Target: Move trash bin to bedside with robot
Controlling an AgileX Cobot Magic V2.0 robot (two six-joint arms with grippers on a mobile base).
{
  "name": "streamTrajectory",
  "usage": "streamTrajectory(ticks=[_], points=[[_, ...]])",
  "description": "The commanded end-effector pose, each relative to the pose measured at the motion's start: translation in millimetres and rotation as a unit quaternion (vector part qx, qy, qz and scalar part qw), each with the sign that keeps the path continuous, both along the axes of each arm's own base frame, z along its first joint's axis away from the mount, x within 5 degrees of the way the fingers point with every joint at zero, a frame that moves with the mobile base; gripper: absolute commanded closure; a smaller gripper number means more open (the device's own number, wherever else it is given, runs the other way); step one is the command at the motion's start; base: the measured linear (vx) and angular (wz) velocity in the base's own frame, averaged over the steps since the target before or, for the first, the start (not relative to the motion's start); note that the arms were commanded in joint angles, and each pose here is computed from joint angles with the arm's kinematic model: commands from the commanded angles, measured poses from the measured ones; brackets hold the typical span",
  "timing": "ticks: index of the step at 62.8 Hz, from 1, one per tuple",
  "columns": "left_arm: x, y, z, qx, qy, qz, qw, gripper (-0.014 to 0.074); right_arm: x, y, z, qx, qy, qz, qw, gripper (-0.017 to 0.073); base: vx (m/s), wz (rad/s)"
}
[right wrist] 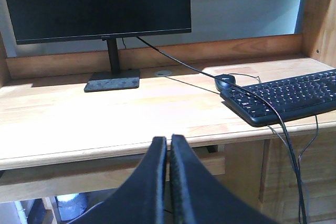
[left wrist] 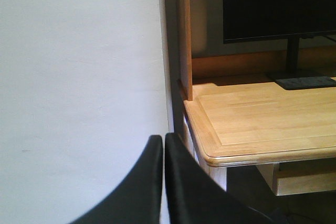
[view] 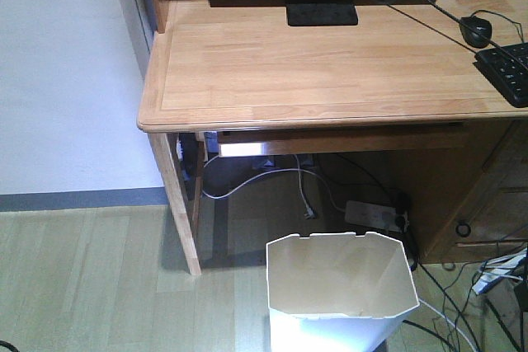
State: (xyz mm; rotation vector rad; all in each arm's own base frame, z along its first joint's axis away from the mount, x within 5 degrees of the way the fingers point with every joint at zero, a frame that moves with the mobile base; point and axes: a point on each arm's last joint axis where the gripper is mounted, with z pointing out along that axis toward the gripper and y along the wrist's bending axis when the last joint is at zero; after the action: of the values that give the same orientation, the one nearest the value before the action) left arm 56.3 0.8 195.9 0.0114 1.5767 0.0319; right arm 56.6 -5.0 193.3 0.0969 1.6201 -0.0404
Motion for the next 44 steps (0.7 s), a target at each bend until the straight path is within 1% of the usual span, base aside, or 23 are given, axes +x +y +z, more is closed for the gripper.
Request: streamTrajectory(ticks=[1,31,33,35,36,38,41,44], points=[[-0.3,-0.5,3.2,-0.011,-0.035,-0.004,0.999,0.06,-0.7,0.3,6.8,-0.008,-0.042,0.001,0.999,0.0568,0.0,0.0],[-0.3,-0.5,3.2,-0.011,-0.035,-0.004,0.999,0.06,-0.7,0.3,6.8,-0.008,-0.042,0.001,0.999,0.0568,0.0,0.0],[-0.3,-0.5,3.2,-0.011,-0.035,-0.004,0.999,0.06,-0.7,0.2,6.5,-0.024,-0.039,0.001,0.999,0.0568,0.0,0.0],[-0.3,-0.5,3.2,-0.011,-0.035,-0.004,0.999,0.06,-0.7,0.0,5.9,-0.048,-0.033,0.001,0.998,0.0568,0.0,0.0],[-0.3,-0.5,3.2,-0.011,-0.035,-0.004,0.999,0.06,-0.7,-0.1,5.5,-0.066,-0.029,0.0,0.997,0.0568,0.0,0.0],[-0.3,-0.5,3.2,-0.011,-0.035,-0.004,0.999,0.06,-0.7,-0.2,4.5,-0.081,-0.022,0.0,0.996,0.0568,0.0,0.0],[-0.3,-0.5,3.2,-0.011,-0.035,-0.004,0.999,0.06,-0.7,-0.3,3.4,-0.089,-0.016,0.0,0.996,0.0568,0.0,0.0],[-0.3,-0.5,3.2,-0.011,-0.035,-0.004,0.999,0.06,-0.7,-0.4,3.0,-0.089,-0.014,0.0,0.996,0.0568,0.0,0.0]])
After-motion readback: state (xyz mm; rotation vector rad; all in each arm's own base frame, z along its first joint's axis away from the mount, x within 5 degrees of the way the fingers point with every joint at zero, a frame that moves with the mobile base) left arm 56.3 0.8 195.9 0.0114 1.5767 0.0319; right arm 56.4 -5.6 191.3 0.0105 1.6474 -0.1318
